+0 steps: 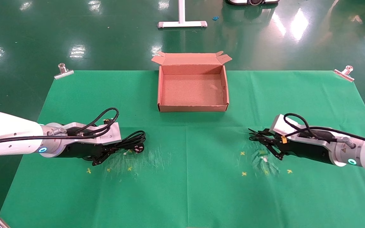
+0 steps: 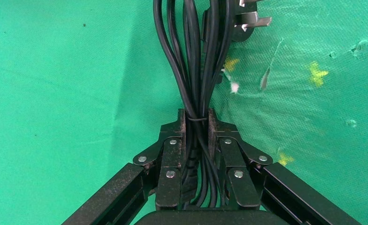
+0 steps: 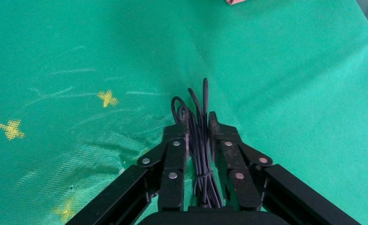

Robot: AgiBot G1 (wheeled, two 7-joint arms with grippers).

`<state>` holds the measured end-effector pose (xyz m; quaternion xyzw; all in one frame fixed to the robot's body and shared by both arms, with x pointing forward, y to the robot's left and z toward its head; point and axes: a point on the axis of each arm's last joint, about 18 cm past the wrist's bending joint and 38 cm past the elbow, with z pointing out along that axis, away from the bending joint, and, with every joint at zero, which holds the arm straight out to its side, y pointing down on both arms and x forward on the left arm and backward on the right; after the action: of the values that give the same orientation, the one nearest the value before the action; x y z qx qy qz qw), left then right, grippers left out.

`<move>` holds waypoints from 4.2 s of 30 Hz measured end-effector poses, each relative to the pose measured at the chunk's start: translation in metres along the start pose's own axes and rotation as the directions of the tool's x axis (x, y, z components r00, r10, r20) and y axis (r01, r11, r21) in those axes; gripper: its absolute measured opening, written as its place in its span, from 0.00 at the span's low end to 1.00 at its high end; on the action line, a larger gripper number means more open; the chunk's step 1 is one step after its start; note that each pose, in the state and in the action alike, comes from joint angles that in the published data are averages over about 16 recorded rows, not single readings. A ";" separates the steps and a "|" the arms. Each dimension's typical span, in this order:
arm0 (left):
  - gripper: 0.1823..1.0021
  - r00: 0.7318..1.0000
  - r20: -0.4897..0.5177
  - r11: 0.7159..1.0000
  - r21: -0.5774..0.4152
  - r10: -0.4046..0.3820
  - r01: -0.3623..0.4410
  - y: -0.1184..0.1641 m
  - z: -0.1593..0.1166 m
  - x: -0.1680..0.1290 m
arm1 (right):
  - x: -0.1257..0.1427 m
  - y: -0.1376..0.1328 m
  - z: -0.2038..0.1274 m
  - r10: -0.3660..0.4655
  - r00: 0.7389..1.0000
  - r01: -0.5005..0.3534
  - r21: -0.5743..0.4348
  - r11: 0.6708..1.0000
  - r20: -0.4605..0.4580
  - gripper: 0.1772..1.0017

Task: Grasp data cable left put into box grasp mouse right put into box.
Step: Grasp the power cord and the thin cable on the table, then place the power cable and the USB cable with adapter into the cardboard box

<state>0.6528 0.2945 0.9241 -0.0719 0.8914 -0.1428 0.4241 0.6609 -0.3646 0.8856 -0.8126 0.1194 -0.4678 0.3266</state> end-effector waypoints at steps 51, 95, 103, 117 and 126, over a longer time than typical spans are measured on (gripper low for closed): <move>0.10 0.891 0.323 0.885 0.235 0.319 -0.402 -0.198 0.044 -0.091 | 0.148 -0.054 -0.109 0.164 0.936 -0.097 0.219 0.971 -0.310 0.03; 0.79 0.853 0.491 0.983 -0.042 0.175 -0.177 -0.086 -0.054 -0.198 | 0.079 -0.232 -0.048 -0.002 0.993 0.063 0.521 0.851 -0.118 0.03; 0.92 0.850 0.497 0.984 -0.046 0.173 -0.173 -0.087 -0.056 -0.192 | 0.042 -0.242 -0.003 -0.022 0.996 0.062 0.478 0.876 -0.090 0.03; 1.00 0.846 0.506 0.984 -0.053 0.171 -0.167 -0.087 -0.059 -0.186 | 0.039 -0.213 0.052 0.054 0.987 0.009 0.384 0.923 -0.154 0.03; 1.00 0.844 0.508 0.984 -0.056 0.172 -0.166 -0.087 -0.060 -0.185 | 0.042 -0.205 0.063 0.073 0.983 -0.005 0.367 0.930 -0.170 0.03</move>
<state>0.7235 0.2700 1.1234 -0.0305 0.7507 -0.0762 0.6555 0.7128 -0.2035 1.0240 -0.6893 0.0757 -0.5470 0.4689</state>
